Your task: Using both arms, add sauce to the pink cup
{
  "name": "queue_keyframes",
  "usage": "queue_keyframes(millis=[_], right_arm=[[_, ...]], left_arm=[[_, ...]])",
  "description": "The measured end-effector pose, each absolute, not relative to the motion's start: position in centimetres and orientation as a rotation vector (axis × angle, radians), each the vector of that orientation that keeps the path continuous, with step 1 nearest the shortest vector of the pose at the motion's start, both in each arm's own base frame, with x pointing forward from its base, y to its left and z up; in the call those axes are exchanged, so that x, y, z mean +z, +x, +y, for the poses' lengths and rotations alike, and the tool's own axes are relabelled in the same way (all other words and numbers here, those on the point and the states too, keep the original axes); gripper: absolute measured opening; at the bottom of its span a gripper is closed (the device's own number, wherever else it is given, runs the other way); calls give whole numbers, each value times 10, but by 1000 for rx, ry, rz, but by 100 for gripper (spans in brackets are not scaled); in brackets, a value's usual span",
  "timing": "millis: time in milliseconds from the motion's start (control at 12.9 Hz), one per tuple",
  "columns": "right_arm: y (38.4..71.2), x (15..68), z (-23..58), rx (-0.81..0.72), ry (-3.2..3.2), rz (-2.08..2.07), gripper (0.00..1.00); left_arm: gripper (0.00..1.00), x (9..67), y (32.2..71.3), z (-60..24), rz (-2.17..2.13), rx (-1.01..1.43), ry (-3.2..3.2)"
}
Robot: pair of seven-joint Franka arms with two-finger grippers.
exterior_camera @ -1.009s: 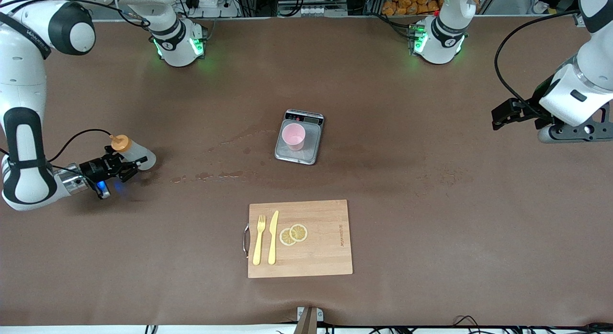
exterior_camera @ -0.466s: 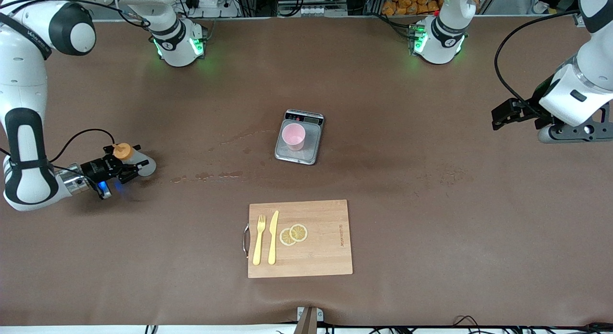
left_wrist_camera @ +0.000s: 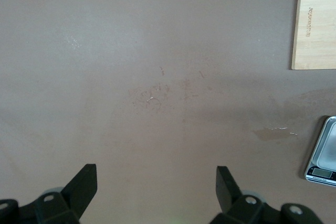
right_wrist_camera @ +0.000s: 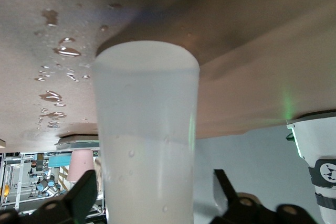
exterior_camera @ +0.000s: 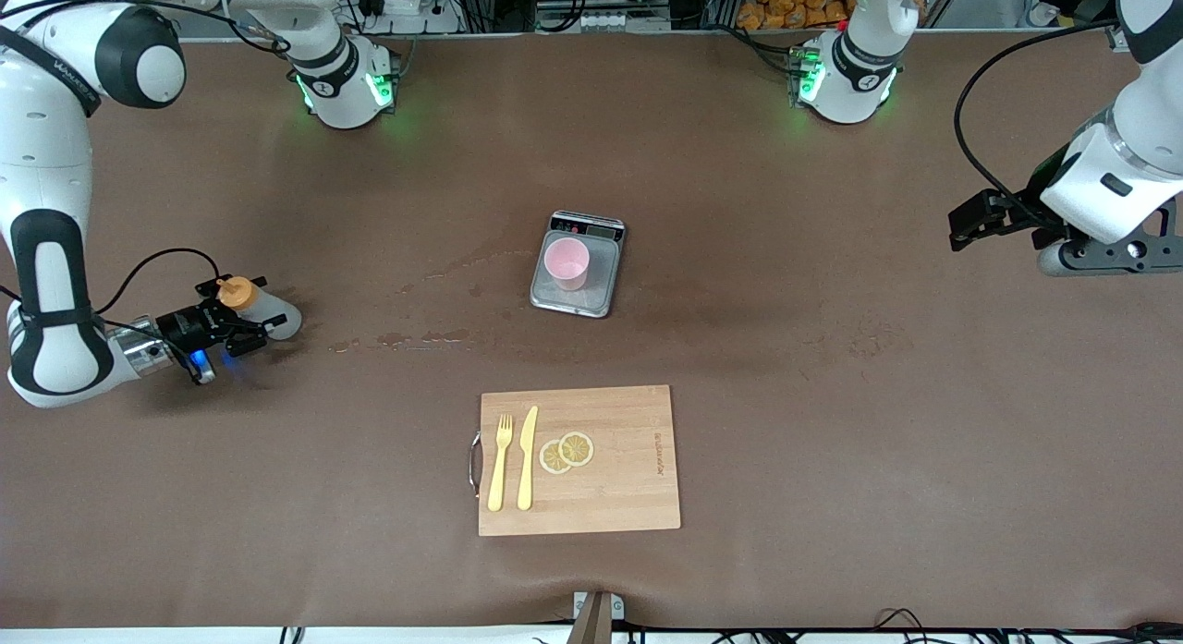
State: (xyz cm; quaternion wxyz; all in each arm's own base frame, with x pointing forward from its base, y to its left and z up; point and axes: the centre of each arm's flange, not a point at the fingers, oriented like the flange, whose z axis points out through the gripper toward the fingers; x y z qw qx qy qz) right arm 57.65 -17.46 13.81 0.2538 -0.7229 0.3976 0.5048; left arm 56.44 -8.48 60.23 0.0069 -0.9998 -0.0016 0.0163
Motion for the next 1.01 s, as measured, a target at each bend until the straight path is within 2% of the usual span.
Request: queue_keyframes(millis=[310, 543, 1009], right_arm=[[591, 179, -187, 1407, -2046, 1093, 100], [610, 226, -200, 1367, -2125, 1141, 100], [632, 288, -196, 1286, -2261, 1222, 100]], left_arm=[[100, 602, 564, -85, -5, 51, -3127], [100, 602, 564, -85, -5, 51, -3127], [100, 607, 564, -83, -9, 37, -3129]])
